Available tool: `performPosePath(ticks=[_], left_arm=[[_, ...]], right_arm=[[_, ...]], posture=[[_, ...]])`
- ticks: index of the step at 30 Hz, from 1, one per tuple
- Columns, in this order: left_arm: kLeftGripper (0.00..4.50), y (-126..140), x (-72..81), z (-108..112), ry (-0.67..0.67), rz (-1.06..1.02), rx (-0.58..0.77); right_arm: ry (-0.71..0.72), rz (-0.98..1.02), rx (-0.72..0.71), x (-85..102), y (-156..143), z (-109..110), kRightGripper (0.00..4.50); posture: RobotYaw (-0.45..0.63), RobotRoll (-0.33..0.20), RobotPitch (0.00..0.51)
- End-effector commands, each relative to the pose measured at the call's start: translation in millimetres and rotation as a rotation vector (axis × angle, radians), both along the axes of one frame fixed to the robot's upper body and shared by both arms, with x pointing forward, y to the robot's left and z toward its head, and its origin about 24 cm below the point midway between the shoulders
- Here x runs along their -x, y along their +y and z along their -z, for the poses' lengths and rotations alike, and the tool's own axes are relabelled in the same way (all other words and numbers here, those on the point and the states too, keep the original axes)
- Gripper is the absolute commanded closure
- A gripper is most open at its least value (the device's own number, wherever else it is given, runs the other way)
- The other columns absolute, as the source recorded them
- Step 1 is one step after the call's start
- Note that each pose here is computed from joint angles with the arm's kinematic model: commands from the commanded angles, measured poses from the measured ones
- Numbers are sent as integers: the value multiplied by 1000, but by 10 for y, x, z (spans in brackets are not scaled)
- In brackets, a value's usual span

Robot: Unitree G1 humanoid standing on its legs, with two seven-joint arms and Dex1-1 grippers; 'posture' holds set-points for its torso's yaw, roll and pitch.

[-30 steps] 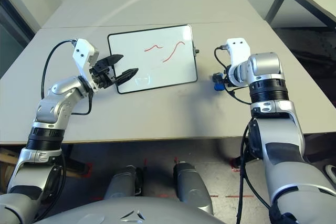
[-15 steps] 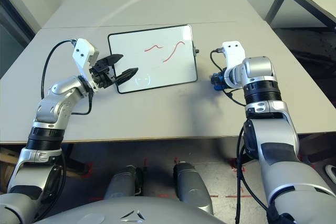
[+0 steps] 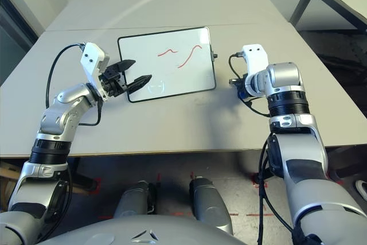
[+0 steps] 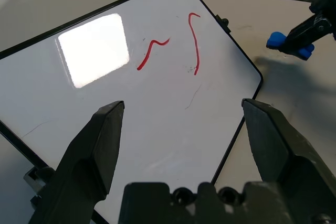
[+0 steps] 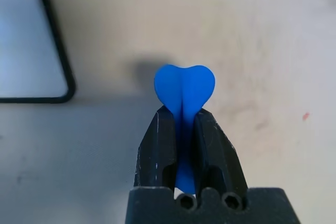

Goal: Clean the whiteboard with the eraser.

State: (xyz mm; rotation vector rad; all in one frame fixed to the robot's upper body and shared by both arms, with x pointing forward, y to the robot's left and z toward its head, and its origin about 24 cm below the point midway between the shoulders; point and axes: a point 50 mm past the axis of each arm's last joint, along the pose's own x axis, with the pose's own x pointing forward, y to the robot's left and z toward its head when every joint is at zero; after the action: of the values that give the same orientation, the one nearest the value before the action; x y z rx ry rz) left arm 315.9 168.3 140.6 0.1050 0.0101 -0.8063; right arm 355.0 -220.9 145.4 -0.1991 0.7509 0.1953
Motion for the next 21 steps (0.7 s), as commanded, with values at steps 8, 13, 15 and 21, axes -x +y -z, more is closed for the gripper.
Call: performPosePath(ticks=[8, 13, 15, 21], left_arm=[[0, 46, -48, -53, -11, -2, -26], [0, 39, -73, -78, -17, 1, -29], [0, 23, -74, -78, -19, 5, -28], [0, 7, -63, -64, -20, 7, -25]], right_arm=[[-259, -678, 430, -133, 360, -674, 4288], [-250, -808, 522, -286, 521, -867, 4288], [-224, -844, 554, -356, 574, -898, 4288], [-149, -900, 614, -493, 648, -875, 4289]], posture=[[-134, 0, 50], [-136, 0, 47], [-132, 0, 47], [-115, 0, 47]])
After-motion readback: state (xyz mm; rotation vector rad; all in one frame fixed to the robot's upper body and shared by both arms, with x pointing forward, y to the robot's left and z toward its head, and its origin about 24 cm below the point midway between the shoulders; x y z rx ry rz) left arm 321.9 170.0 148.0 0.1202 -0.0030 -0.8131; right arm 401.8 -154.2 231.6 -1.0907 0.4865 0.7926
